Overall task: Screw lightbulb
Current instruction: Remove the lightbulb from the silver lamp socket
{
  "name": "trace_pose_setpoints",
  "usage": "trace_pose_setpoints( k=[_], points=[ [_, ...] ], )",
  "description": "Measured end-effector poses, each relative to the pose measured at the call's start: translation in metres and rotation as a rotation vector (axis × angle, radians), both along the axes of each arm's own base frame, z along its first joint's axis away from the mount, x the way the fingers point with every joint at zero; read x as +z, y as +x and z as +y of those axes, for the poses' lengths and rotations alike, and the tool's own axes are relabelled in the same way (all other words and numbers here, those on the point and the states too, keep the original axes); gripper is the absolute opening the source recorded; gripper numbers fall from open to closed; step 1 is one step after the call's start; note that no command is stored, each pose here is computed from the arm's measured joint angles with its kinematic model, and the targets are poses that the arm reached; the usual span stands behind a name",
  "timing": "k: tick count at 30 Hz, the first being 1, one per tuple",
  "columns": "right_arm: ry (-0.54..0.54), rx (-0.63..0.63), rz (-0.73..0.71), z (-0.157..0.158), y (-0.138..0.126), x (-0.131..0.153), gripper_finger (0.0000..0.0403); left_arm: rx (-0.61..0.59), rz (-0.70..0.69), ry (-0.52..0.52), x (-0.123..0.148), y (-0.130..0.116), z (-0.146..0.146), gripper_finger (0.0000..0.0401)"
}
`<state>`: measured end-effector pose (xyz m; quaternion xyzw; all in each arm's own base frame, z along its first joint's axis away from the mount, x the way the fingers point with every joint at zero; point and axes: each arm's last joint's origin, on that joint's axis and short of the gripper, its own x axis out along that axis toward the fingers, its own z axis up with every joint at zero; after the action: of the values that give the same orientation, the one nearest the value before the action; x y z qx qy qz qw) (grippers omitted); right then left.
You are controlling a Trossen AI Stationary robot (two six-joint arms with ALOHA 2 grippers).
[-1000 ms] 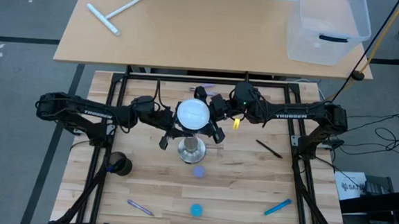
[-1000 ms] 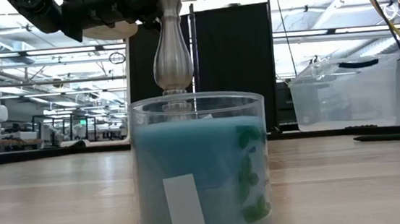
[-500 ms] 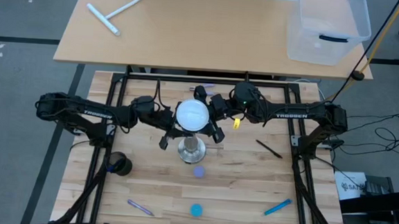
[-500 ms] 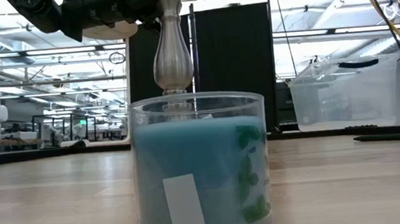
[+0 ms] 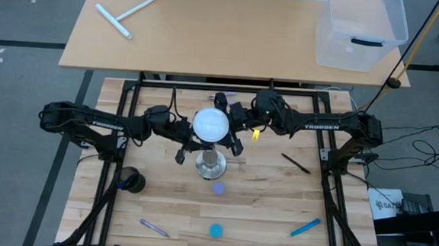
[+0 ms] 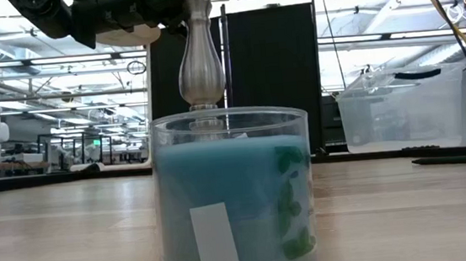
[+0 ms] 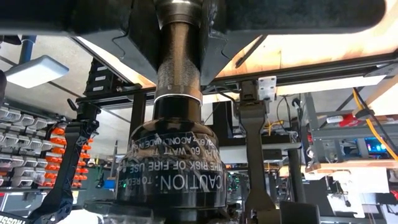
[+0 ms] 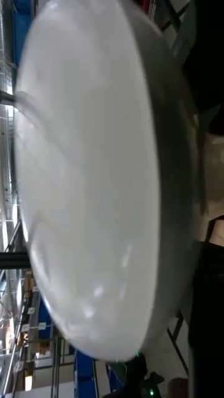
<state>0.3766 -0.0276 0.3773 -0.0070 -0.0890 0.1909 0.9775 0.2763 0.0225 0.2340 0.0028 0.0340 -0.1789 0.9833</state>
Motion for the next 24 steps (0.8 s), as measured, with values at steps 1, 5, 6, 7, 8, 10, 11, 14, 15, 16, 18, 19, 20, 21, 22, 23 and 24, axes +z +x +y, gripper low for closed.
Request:
trace_pose_setpoints(
  k=[1,5,6,7,8,10,11,14,15,16,18,19,20,21,22,23,24],
  points=[
    [0.0,0.0,0.0,0.0,0.0,0.0,0.0279,0.0,0.0,0.0,0.0,0.0,0.0,0.0075],
    [0.001,-0.001,-0.006,0.0,-0.0001,0.0006,0.0279,0.0,0.0,0.0,0.0,0.0,0.0,0.0075],
    [0.001,-0.001,-0.01,0.0,-0.0002,0.001,0.0279,0.0,0.0,0.0,0.0,0.0,0.0,0.0075],
    [0.001,-0.001,-0.015,0.0,-0.0003,0.0015,0.0279,0.0,0.0,0.0,0.0,0.0,0.0,0.0075],
    [0.0,-0.001,-0.022,0.0,-0.0004,0.0021,0.0279,0.001,0.0,-0.001,0.0,0.0,0.0,0.0075],
    [0.0,-0.001,-0.029,0.0,-0.0006,0.0027,0.0279,0.001,0.0,-0.001,0.0,0.0,0.0,0.0075],
    [-0.001,-0.001,-0.03,0.0,-0.0006,0.0029,0.0279,0.001,0.0,-0.001,0.0,0.0,0.0,0.0075],
    [-0.001,-0.001,-0.035,0.0,-0.0007,0.0033,0.0279,0.001,0.0,-0.001,0.0,0.0,0.0,0.0075],
    [-0.002,-0.001,-0.035,0.0,-0.0006,0.0032,0.0279,0.001,0.0,-0.001,0.0,0.0,0.0,0.0075],
    [-0.005,-0.001,-0.036,0.0,-0.0006,0.0032,0.0279,0.001,0.0,-0.001,0.0,0.0,0.0,0.0075],
    [-0.005,0.001,-0.036,0.0001,-0.0006,0.0032,0.0279,0.001,0.0,-0.001,0.0,0.0,0.0,0.0075],
    [-0.006,0.002,-0.036,0.0001,-0.0006,0.0031,0.0279,0.001,0.0,-0.001,0.0,0.0,0.0,0.0075],
    [-0.008,0.005,-0.036,0.0002,-0.0006,0.0031,0.0279,0.001,0.0,-0.001,0.0,0.0,0.0,0.0075],
    [-0.011,0.007,-0.033,0.0003,-0.0006,0.0027,0.0279,0.001,0.0,-0.001,0.0,0.0,0.0,0.0075],
    [-0.014,0.008,-0.03,0.0005,-0.0005,0.0023,0.0279,0.001,0.0,-0.001,0.0,0.0,0.0,0.0075],
    [-0.016,0.01,-0.027,0.0008,-0.0004,0.0019,0.0279,0.001,0.0,-0.001,0.0,0.0,0.0,0.0075],
    [-0.021,0.01,-0.022,0.0011,-0.0003,0.0013,0.028,0.001,0.0,-0.001,0.0,0.0,0.0,0.0075]
  ],
)
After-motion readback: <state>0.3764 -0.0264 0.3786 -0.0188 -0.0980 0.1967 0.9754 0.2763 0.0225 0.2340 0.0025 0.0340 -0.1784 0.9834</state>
